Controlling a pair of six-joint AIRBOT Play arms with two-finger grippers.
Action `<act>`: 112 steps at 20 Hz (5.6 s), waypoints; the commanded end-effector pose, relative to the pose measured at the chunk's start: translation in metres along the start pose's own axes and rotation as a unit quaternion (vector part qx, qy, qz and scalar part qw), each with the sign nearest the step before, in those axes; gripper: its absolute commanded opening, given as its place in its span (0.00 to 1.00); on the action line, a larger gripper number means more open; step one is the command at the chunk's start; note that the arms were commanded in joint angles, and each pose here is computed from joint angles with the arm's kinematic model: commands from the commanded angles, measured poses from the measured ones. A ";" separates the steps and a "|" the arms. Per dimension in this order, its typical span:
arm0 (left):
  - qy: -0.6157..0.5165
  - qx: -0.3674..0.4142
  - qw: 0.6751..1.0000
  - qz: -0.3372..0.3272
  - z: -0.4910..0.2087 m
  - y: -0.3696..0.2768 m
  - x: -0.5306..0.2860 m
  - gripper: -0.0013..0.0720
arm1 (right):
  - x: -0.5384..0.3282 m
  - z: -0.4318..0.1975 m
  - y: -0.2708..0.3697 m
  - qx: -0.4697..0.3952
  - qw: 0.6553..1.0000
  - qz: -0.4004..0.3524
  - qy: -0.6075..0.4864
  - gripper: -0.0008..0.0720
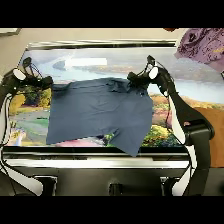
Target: Fold the clothes and pants, and hang the long-sleeved shirts on hangers.
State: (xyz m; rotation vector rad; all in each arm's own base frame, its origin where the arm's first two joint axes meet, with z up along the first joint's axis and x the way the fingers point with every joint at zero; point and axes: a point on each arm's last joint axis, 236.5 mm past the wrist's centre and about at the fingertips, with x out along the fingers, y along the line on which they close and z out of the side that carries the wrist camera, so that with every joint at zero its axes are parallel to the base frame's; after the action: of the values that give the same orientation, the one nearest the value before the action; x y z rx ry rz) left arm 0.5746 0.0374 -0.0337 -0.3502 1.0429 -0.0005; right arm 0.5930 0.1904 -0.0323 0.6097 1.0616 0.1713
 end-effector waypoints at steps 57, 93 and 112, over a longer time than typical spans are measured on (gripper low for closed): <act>0.096 -0.395 0.906 -0.116 -0.317 0.093 -0.139 0.92 | -0.109 -0.230 -0.148 0.097 0.957 0.117 0.246 0.06; 0.152 -0.311 0.929 -0.134 -0.311 0.055 -0.096 0.04 | -0.127 -0.236 -0.123 0.105 0.942 0.164 0.274 0.05; -0.459 0.060 0.885 0.053 0.054 -0.055 -0.564 0.04 | -0.532 0.030 0.186 -0.302 0.866 0.128 -0.378 0.05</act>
State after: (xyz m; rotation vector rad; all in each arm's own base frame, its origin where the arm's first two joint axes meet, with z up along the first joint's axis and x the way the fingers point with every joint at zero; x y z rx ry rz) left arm 0.4070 0.0767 0.4029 -0.2640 0.2808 -0.0015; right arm 0.4481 0.1267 0.4215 0.2615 0.2602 0.4891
